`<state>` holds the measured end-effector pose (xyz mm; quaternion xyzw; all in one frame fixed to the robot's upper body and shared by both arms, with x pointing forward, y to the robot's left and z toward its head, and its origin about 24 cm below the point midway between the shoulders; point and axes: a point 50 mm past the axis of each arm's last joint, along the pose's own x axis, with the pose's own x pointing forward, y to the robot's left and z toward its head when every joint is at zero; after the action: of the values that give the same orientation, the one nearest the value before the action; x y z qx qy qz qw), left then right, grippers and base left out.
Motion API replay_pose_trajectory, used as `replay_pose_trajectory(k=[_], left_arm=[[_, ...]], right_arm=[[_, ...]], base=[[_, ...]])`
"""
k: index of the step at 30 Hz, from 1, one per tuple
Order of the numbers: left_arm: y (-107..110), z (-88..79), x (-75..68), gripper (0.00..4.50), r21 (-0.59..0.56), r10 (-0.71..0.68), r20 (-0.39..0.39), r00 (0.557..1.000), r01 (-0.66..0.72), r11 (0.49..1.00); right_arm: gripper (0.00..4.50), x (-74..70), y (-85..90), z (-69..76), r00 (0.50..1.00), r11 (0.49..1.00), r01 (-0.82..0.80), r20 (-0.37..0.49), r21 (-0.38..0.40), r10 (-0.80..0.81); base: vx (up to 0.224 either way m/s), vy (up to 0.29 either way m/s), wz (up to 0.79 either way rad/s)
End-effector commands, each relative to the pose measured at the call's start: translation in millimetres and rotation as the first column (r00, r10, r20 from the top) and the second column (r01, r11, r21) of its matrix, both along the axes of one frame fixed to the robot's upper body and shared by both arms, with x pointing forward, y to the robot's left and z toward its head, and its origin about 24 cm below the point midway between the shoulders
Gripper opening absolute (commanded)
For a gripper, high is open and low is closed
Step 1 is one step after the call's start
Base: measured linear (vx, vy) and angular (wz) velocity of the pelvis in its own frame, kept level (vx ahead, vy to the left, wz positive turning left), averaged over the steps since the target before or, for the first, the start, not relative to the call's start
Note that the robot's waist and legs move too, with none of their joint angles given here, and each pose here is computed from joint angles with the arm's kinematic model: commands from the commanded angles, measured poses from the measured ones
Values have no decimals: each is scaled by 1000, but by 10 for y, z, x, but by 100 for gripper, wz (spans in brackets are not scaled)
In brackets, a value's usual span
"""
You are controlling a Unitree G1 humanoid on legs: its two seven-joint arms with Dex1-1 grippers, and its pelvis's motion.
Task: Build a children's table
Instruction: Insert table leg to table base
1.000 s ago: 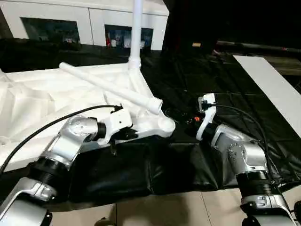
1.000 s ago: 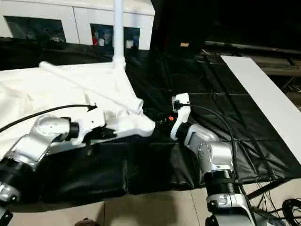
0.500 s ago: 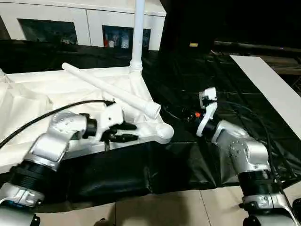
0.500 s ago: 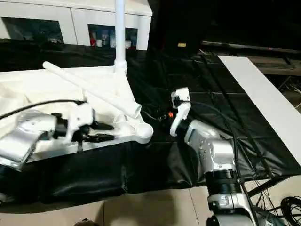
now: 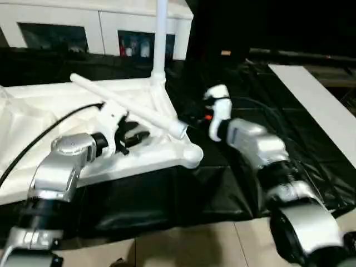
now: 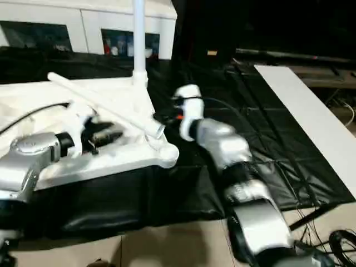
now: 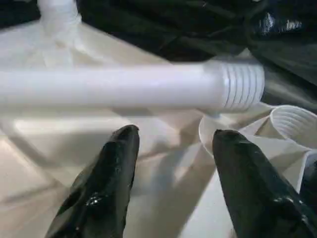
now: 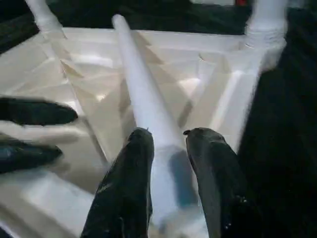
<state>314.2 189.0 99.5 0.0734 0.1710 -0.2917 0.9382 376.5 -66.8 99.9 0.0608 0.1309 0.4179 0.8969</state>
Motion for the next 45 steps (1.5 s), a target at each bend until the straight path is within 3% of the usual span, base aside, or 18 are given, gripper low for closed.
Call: replay_pose_trajectory(k=[1, 3, 6, 8, 12, 13, 20, 26, 29, 32, 34, 40, 41, 45], left_arm=[[-73, 8, -49, 298, -11, 9, -8, 1000, -9, 1000], [-88, 9, -56, 315, -15, 12, -9, 1000, -12, 1000], [-128, 12, -78, 332, -5, 17, -20, 1000, -17, 1000], [-133, 12, -85, 355, -5, 21, -22, 1000, -21, 1000], [-115, 20, -105, 381, 38, 35, -19, 999, -34, 999], [-108, 23, -107, 404, 43, 37, -20, 999, -36, 998], [-151, 42, -109, 404, 44, 5, -29, 1000, -4, 999], [-196, 39, -127, 407, 35, -31, -36, 999, 32, 999], [-227, 14, -188, 407, 44, -112, -59, 992, 115, 992], [-221, -7, -208, 407, 64, -141, -73, 987, 146, 987], [-216, -14, -205, 407, 70, -141, -74, 987, 146, 987], [-223, -13, -184, 407, 75, -144, -70, 987, 149, 986], [-229, -14, -180, 407, 78, -146, -69, 987, 151, 985], [-248, -17, -176, 407, 83, -150, -64, 987, 155, 984]], right_arm=[[165, 47, -9, -5, 999, 1000, 25, 42, -15, -25], [190, 58, 4, -13, 998, 999, 38, 55, -30, -36], [205, 63, 35, -103, 994, 983, 53, 101, -177, -36], [212, 62, 37, -124, 994, 977, 54, 106, -204, -33], [212, 2, 28, -298, 994, 932, -26, 88, -362, 62], [212, -6, 22, -316, 994, 929, -39, 79, -367, 73], [212, -16, -4, -330, 996, 951, -62, 37, -302, 77], [161, -28, -28, -375, 998, 958, -62, -14, -280, 60], [161, -51, -64, -440, 995, 956, -72, -85, -283, 50], [161, -74, -102, -495, 992, 934, -102, -108, -342, 69], [161, -77, -120, -505, 992, 919, -116, -97, -377, 85], [161, -72, -131, -491, 992, 920, -121, -89, -374, 95], [187, -66, -127, -473, 992, 928, -118, -83, -353, 95], [209, -38, -115, -413, 996, 950, -86, -47, -302, 75]], base=[[0, 0, 0], [0, 0, 0], [0, 0, 0], [0, 0, 0], [0, 0, 0], [0, 0, 0], [0, 0, 0], [0, 0, 0], [0, 0, 0], [0, 0, 0], [0, 0, 0], [0, 0, 0], [0, 0, 0], [0, 0, 0]])
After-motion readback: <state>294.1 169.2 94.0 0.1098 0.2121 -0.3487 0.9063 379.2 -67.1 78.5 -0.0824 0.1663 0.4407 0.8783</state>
